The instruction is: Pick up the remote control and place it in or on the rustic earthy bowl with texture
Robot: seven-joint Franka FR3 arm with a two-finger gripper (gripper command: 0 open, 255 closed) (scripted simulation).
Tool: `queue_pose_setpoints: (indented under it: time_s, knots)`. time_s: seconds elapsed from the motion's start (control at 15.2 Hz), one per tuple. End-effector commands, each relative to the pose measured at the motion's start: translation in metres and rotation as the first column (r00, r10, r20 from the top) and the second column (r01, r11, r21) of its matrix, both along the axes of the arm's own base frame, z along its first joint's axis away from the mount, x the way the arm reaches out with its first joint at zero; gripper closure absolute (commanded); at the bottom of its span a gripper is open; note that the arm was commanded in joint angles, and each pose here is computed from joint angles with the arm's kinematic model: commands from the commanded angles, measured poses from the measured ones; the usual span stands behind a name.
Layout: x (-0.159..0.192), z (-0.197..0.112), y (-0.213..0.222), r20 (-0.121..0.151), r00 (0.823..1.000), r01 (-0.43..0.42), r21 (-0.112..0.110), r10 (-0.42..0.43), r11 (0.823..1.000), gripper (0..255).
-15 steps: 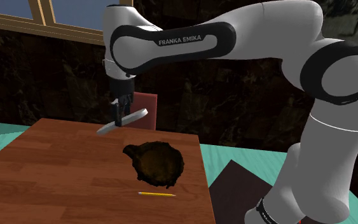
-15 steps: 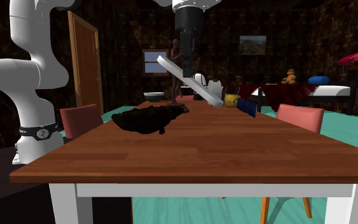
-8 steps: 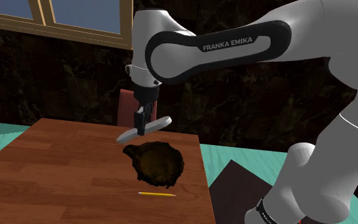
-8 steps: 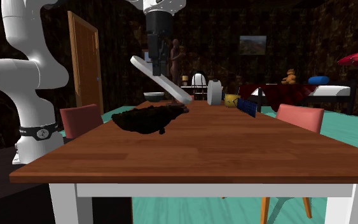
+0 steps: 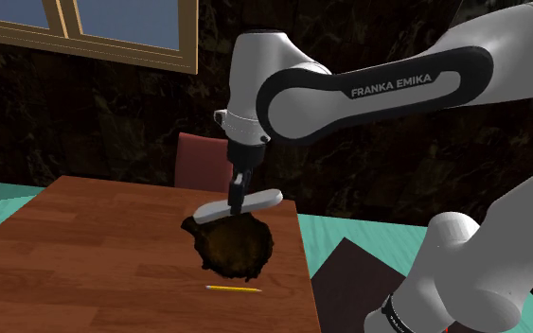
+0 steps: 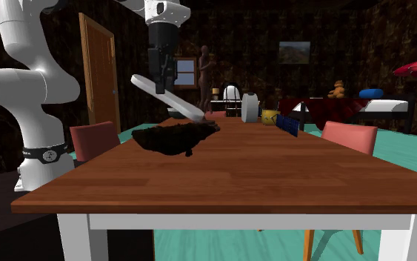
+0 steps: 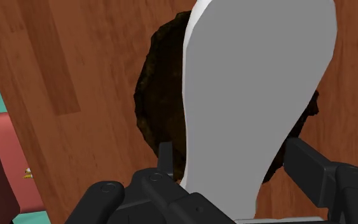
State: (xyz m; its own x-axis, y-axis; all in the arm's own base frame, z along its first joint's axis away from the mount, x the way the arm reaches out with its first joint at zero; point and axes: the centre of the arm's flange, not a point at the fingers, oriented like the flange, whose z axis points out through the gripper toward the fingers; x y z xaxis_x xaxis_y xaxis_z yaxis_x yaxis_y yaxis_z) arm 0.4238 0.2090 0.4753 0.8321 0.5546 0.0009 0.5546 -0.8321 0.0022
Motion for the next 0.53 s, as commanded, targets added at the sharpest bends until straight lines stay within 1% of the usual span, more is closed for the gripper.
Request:
queue_pose_setpoints:
  time_s: [0.0, 0.46]
  knots:
    - [-0.001, -0.011, -0.001, 0.000, 1.000, 0.000, 0.000, 0.000, 1.000, 255]
    - [-0.001, -0.048, -0.001, 0.000, 1.000, 0.000, 0.000, 0.000, 1.000, 255]
